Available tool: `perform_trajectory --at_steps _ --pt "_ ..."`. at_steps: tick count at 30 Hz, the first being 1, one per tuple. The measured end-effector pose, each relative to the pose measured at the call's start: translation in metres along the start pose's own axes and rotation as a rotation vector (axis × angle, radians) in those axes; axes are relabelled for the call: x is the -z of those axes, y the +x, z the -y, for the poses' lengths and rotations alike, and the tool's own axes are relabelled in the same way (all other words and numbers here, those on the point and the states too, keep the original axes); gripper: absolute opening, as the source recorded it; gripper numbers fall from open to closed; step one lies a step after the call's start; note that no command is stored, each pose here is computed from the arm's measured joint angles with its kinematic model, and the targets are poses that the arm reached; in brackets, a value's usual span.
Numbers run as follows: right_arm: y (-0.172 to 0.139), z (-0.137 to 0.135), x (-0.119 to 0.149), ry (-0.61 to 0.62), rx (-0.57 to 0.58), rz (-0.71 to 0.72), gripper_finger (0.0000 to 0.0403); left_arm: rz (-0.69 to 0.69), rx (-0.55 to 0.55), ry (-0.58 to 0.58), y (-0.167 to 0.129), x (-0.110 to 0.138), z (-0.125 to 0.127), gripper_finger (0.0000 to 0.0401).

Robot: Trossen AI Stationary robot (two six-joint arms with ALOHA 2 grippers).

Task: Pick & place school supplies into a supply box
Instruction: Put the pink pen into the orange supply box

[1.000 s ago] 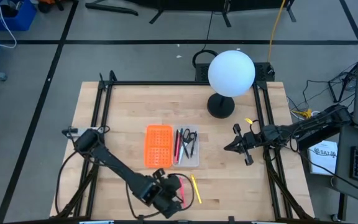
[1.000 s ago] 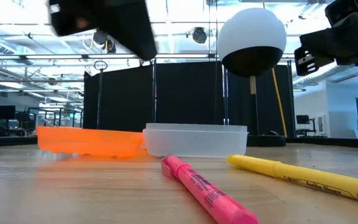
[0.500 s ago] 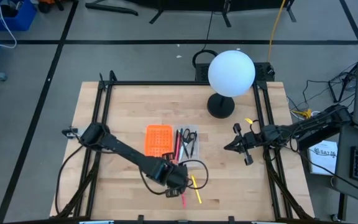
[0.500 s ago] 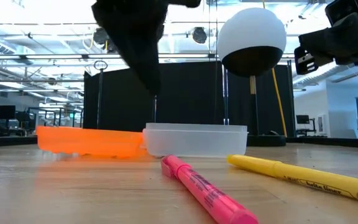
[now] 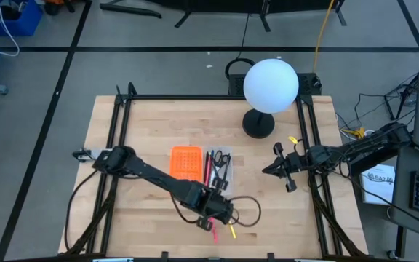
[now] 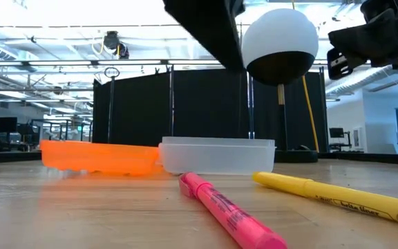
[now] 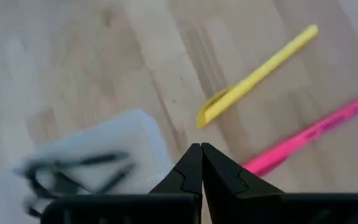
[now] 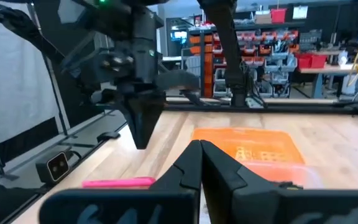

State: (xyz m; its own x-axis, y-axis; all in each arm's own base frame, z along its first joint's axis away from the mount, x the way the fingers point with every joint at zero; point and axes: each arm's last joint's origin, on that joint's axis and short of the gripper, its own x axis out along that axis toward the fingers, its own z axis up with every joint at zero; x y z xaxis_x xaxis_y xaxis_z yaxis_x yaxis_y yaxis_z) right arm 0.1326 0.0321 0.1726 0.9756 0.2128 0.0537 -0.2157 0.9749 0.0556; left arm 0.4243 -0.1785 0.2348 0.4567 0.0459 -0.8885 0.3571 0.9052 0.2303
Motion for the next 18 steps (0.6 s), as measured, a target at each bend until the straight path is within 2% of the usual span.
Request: perform_trajectory --at_steps 3,5,8,12,16,18 --pt "0.0 0.0 0.001 0.018 0.001 -0.009 0.0 0.036 -0.063 0.166 -0.001 -0.004 0.014 0.0017" --pt "0.0 0.0 0.001 0.012 0.0 -0.006 0.0 0.043 -0.067 0.257 -0.002 -0.005 0.023 0.0019" --pt "0.0 0.0 -0.001 0.011 0.001 0.007 0.0 0.058 -0.053 0.336 0.003 -0.007 0.03 0.0036" --pt "0.0 0.0 0.0 0.012 0.001 -0.002 0.0 0.081 0.053 0.393 0.007 -0.007 0.03 0.0091" --pt "0.0 0.0 0.001 0.012 0.001 -0.01 0.0 0.086 0.087 0.415 0.014 -0.007 0.033 0.0165" --pt "0.0 0.0 0.001 0.008 0.001 -0.007 0.0 0.086 0.096 0.465 0.015 -0.007 0.034 0.0198"
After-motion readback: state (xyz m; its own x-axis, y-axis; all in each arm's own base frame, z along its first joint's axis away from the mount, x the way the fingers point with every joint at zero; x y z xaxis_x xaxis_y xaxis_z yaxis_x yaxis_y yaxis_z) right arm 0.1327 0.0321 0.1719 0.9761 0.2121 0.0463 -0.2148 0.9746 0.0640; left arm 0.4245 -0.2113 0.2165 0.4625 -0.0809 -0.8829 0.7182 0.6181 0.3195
